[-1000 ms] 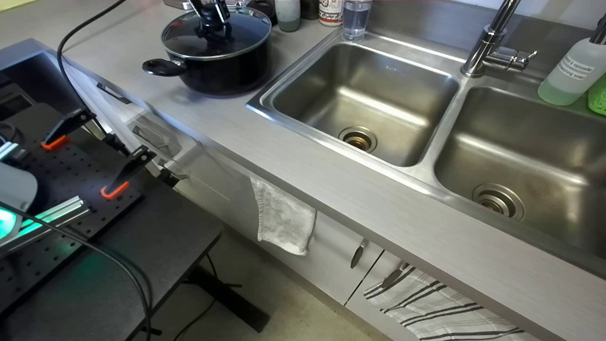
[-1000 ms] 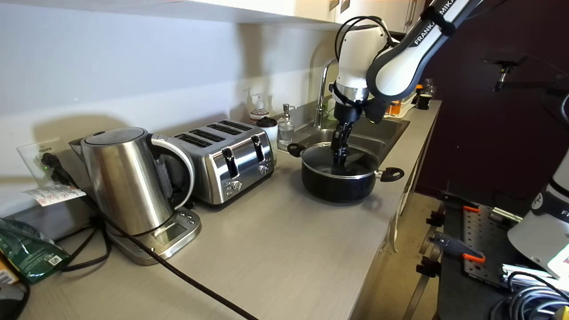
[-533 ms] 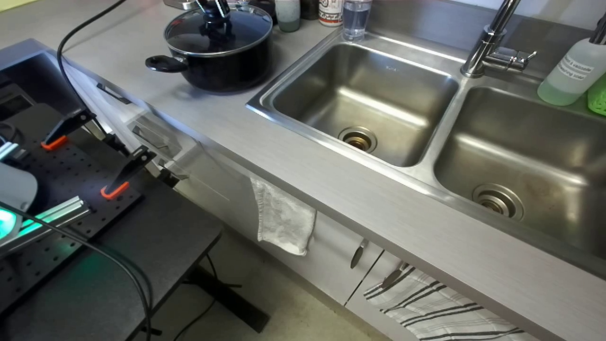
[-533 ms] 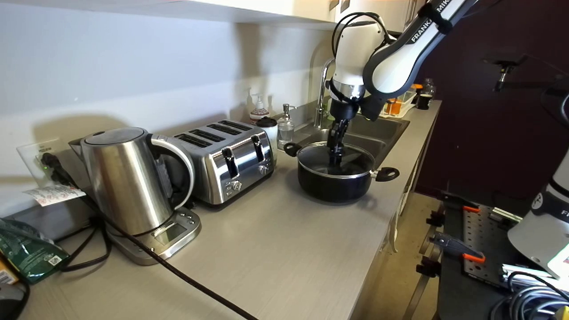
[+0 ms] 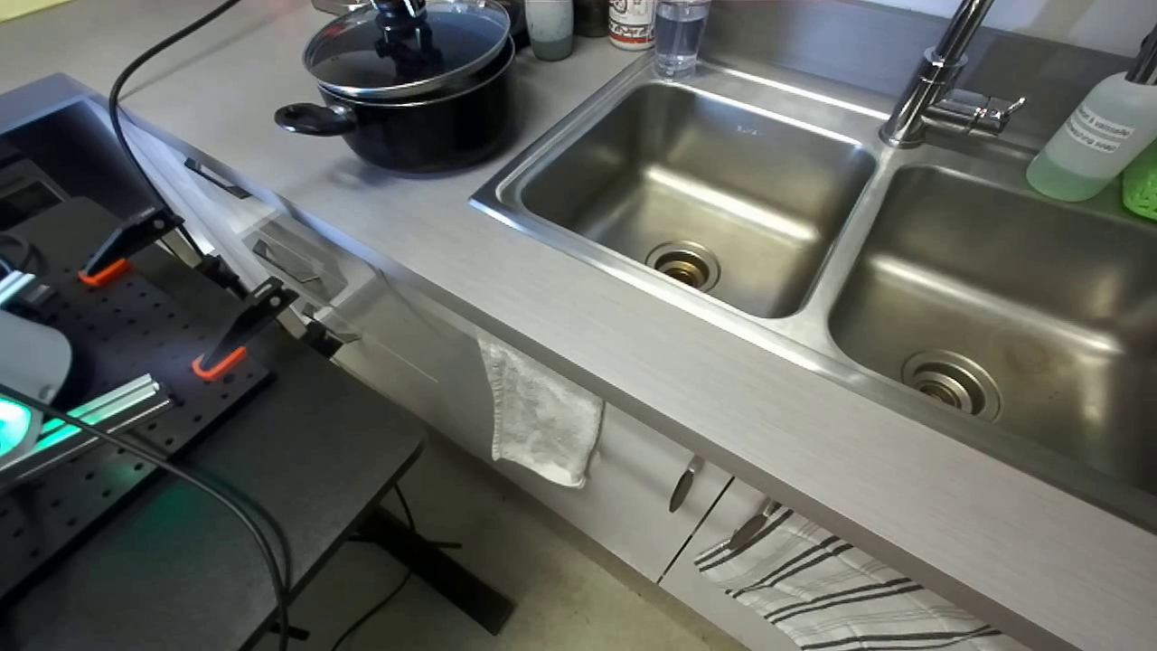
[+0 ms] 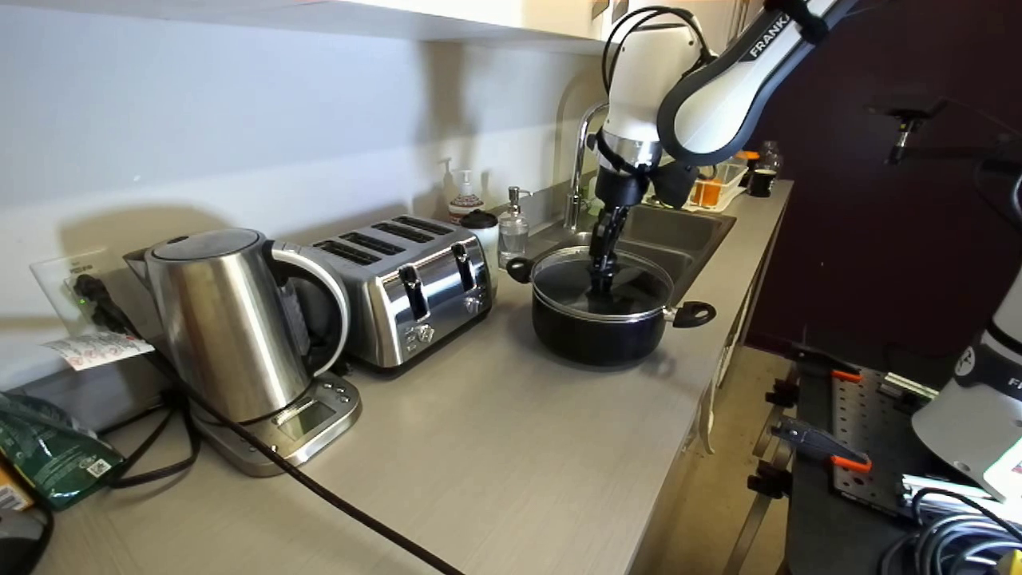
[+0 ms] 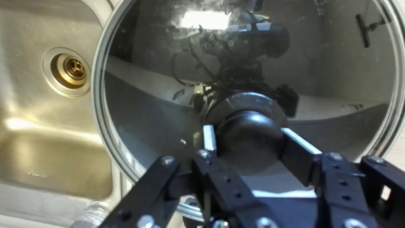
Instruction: Take the lid off of the pot
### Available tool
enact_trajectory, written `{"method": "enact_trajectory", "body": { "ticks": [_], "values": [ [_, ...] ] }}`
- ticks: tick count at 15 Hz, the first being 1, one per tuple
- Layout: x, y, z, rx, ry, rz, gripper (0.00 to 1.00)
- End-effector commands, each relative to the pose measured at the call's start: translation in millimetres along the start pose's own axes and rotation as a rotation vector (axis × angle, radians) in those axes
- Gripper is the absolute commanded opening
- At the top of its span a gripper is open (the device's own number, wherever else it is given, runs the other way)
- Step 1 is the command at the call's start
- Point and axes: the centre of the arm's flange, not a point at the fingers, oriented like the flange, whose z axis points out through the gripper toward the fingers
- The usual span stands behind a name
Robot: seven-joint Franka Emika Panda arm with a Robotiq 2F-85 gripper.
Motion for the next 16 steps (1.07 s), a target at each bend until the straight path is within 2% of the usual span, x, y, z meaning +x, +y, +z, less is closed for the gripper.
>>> {"method": "enact_trajectory", "body": {
  "ticks": [1, 6, 9, 12, 16],
  "values": [
    [-18, -7, -44, 0.037, 0.075, -0.028, 0.27],
    [-26, -22, -59, 0.064, 0.101, -0.064, 0.27],
    [-33, -42, -58, 0.059, 0.098, -0.114, 0.27],
    [-42, -78, -52, 0.049, 0.084, -0.195, 0.27],
    [-63, -143, -51, 0.033, 0.088, -0.355, 0.27]
  ]
}}
